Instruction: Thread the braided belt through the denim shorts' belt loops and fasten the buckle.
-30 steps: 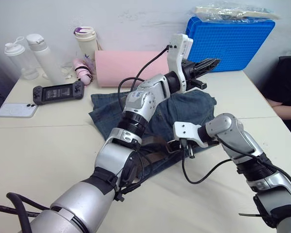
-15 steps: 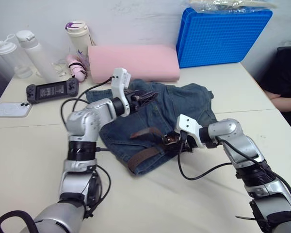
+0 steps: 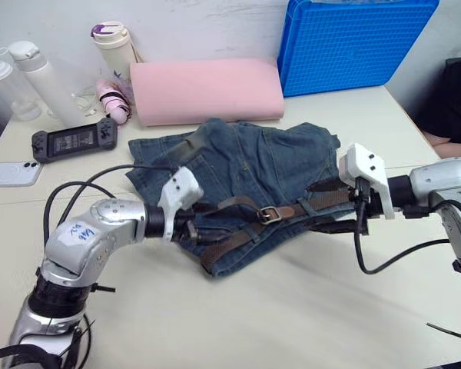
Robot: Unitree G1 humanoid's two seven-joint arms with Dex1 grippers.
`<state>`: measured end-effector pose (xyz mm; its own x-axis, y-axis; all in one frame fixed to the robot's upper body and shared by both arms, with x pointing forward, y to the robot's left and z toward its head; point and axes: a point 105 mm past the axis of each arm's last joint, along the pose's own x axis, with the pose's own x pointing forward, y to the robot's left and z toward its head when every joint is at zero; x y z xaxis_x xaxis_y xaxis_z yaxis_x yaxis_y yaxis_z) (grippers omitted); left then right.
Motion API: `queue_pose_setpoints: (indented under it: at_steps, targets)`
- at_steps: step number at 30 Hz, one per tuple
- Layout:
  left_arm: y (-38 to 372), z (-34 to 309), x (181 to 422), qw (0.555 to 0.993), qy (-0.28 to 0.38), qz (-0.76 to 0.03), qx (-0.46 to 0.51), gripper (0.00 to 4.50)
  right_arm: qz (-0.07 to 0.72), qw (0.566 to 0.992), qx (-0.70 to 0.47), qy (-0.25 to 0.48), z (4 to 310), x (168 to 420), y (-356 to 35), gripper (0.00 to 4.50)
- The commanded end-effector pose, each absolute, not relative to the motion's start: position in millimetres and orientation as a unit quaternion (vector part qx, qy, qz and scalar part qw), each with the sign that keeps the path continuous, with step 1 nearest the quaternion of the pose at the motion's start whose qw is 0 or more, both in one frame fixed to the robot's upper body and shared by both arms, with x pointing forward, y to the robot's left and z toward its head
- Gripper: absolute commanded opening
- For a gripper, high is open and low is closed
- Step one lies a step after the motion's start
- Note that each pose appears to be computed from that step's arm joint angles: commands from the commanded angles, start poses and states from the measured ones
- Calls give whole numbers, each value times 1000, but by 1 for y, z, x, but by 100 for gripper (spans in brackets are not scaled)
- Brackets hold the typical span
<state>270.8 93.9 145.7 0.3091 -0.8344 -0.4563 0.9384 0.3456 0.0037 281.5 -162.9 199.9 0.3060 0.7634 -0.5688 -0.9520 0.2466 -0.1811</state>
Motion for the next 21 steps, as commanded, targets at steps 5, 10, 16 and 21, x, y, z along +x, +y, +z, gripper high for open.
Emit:
queue_pose_setpoints:
  at_steps: [5, 10, 16, 21]
  targets:
    - [82, 146, 251, 763, 165, -604, 160, 450, 536, 781, -264, 182, 201, 275, -165, 445]
    - [80, 151, 246, 759, 116, -615, 182, 450, 523, 791, -262, 182, 201, 276, -167, 445]
    - [101, 156, 247, 724, 9, -605, 330, 450, 524, 787, -265, 188, 201, 274, -168, 445]
    - [106, 142, 230, 653, -9, -649, 390, 450, 522, 786, -272, 189, 201, 276, -168, 445]
